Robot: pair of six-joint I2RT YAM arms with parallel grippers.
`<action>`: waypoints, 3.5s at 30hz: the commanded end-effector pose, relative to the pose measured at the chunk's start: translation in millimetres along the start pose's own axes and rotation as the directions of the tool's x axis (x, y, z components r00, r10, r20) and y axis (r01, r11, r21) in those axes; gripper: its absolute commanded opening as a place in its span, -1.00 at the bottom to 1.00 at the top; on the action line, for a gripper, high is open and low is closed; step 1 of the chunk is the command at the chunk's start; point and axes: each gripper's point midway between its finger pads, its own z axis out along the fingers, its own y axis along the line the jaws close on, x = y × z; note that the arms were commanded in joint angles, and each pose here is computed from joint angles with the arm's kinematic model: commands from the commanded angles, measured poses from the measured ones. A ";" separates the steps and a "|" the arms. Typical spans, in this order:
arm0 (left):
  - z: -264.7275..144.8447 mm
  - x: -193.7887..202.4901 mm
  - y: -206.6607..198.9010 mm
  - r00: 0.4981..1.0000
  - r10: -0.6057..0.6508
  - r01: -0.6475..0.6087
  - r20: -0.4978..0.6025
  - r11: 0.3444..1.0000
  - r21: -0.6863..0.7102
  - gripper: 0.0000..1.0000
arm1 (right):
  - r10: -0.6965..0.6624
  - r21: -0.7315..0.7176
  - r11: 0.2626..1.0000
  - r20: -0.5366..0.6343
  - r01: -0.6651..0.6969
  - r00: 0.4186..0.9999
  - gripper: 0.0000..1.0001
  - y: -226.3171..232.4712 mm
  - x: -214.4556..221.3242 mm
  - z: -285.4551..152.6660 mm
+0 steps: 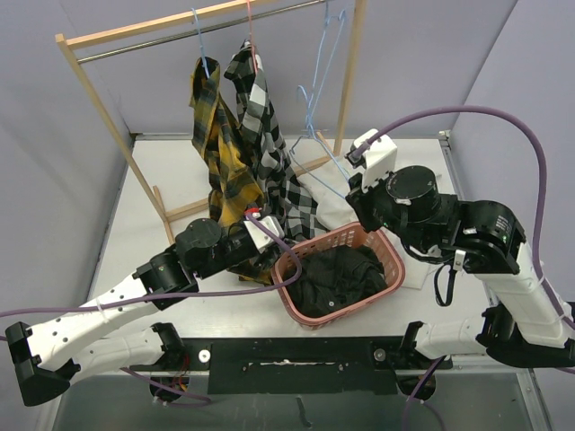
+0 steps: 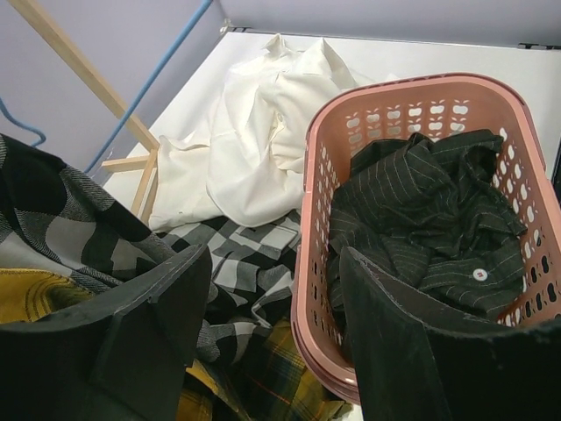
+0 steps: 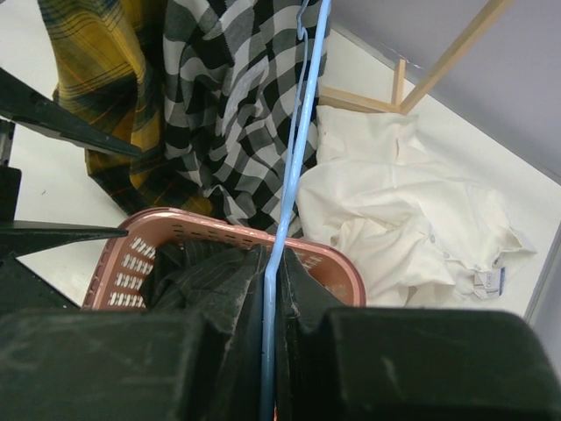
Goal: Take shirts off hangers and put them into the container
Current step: Place the hanger at the clothesline.
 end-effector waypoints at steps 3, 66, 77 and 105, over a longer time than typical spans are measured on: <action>-2.3 -22.1 3.7 0.997 0.001 0.000 0.079 1.000 -0.017 0.18 | 0.083 -0.077 0.994 0.096 -0.076 0.992 -1.00 5.8 -19.9 -14.8; -2.2 -20.0 3.2 0.997 0.002 -0.001 0.073 1.000 -0.016 0.15 | 0.114 0.186 0.971 0.203 -0.152 0.973 -1.00 -112.9 -72.4 81.5; -2.1 -18.4 3.6 0.998 0.002 -0.001 0.069 1.000 -0.018 0.16 | 0.085 -0.016 0.996 0.334 -0.084 0.939 -1.00 -83.9 -128.6 84.8; -1.7 -19.5 0.7 0.997 -0.004 0.004 0.072 1.000 -0.003 0.15 | 0.042 0.075 0.994 0.437 -0.083 0.899 -1.00 -108.5 -159.2 86.7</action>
